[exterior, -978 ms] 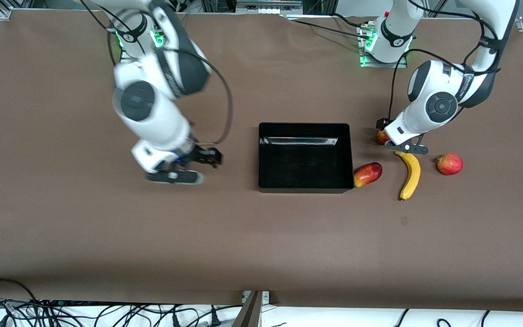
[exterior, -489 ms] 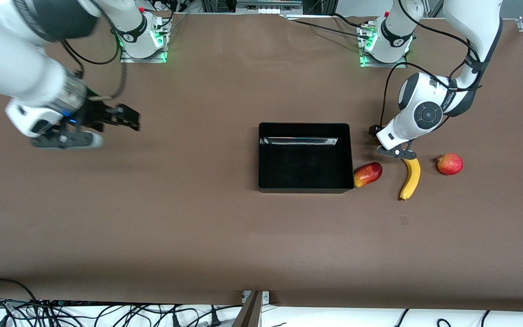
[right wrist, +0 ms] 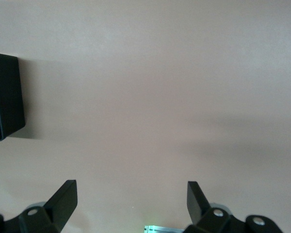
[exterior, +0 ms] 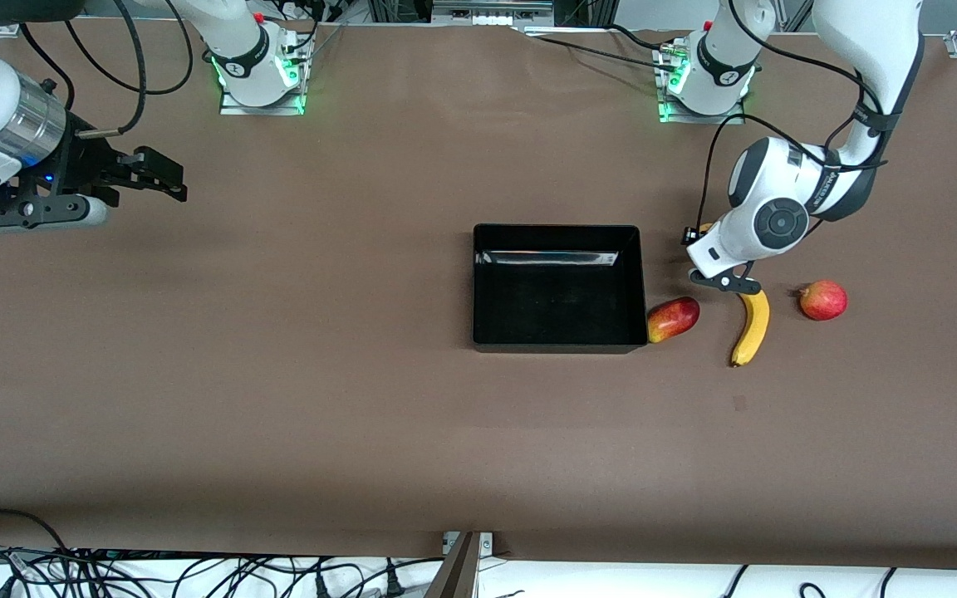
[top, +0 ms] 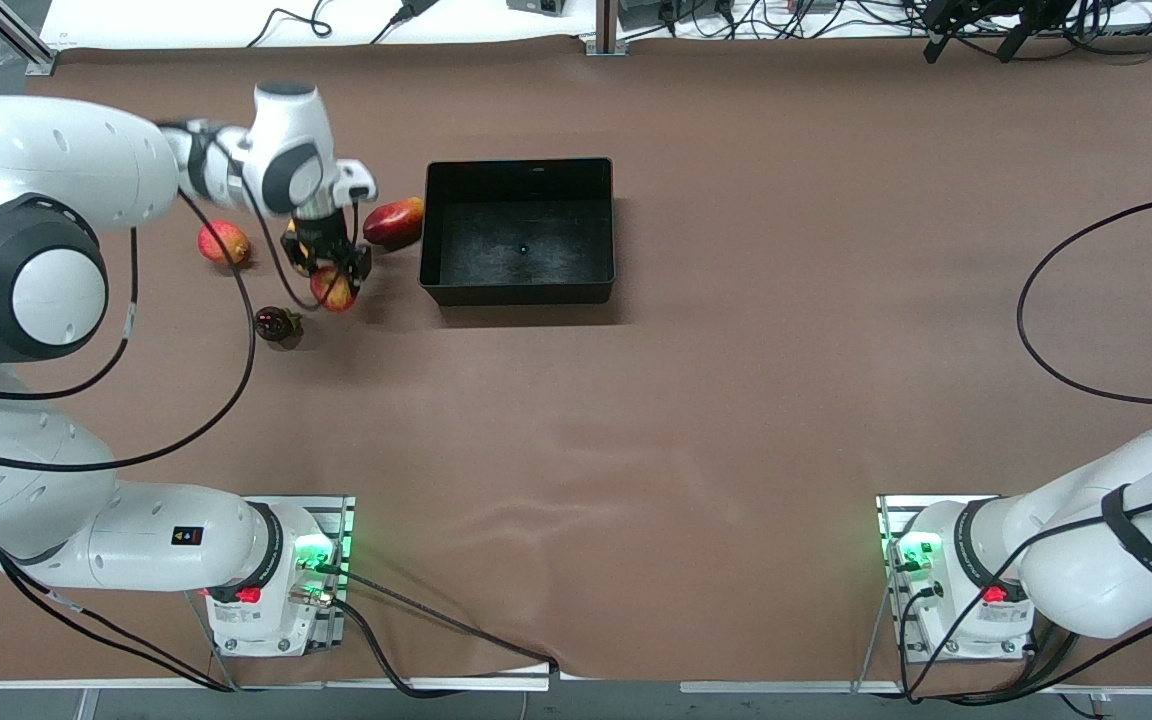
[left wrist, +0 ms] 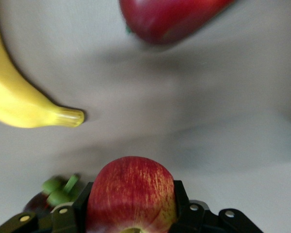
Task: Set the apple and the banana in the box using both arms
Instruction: 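Carry the red apple over the black box with the left gripper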
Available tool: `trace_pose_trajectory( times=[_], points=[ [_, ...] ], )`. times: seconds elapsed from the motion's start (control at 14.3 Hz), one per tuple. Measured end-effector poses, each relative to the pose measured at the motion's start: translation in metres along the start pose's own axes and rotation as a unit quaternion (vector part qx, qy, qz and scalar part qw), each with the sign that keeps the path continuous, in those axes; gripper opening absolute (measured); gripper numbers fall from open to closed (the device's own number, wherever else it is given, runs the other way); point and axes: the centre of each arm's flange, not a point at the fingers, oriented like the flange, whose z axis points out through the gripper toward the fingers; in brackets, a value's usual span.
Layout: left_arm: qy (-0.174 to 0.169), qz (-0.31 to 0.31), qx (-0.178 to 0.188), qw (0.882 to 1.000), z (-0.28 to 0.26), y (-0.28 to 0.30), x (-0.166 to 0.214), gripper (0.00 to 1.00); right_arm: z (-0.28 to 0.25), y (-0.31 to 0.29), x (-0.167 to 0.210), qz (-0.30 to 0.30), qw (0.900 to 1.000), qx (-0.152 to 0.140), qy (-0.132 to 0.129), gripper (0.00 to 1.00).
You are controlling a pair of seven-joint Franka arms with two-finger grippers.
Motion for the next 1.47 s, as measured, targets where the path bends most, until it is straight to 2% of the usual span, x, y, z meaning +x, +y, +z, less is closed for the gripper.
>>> trace_pose_trajectory(
  times=[0.14, 0.28, 0.42, 0.56, 0.7, 0.84, 0.98, 1.26, 1.33, 1.47],
  points=[
    [0.002, 0.009, -0.004, 1.000, -0.078, 0.028, 0.011, 0.67, 0.002, 0.007, 0.001, 0.001, 1.000, -0.001, -0.002, 1.00],
    [0.020, -0.013, -0.030, 0.999, -0.145, 0.074, 0.015, 0.67, 0.004, 0.010, 0.002, -0.001, 1.000, 0.003, -0.005, 1.00],
    [0.030, -0.055, -0.038, 0.997, -0.169, 0.128, 0.020, 0.67, 0.005, 0.013, 0.003, -0.002, 1.000, 0.008, -0.006, 1.00],
    [0.025, -0.088, -0.038, 0.995, -0.139, 0.182, 0.037, 0.67, 0.005, 0.017, 0.004, -0.004, 1.000, 0.011, -0.007, 1.00],
    [0.013, -0.100, -0.043, 0.994, -0.092, 0.203, 0.060, 0.67, 0.005, 0.017, 0.004, -0.008, 1.000, 0.006, -0.007, 1.00],
    [0.002, -0.106, -0.049, 0.993, -0.054, 0.202, 0.079, 0.67, 0.005, 0.014, 0.003, -0.012, 1.000, -0.004, -0.006, 1.00],
    [0.007, -0.105, -0.045, 0.993, -0.028, 0.201, 0.089, 0.67, 0.005, 0.012, 0.003, -0.015, 1.000, -0.013, -0.004, 1.00],
    [0.010, -0.102, -0.037, 0.994, 0.008, 0.201, 0.088, 0.68, 0.004, 0.013, 0.005, -0.015, 1.000, -0.016, 0.003, 1.00],
    [0.011, -0.104, -0.037, 0.994, 0.008, 0.201, 0.088, 0.73, 0.001, 0.013, 0.005, -0.015, 1.000, -0.016, 0.006, 1.00],
    [0.016, -0.108, -0.039, 0.993, 0.000, 0.199, 0.089, 0.92, -0.007, 0.013, 0.005, -0.015, 1.000, -0.017, 0.015, 1.00]
  ],
)
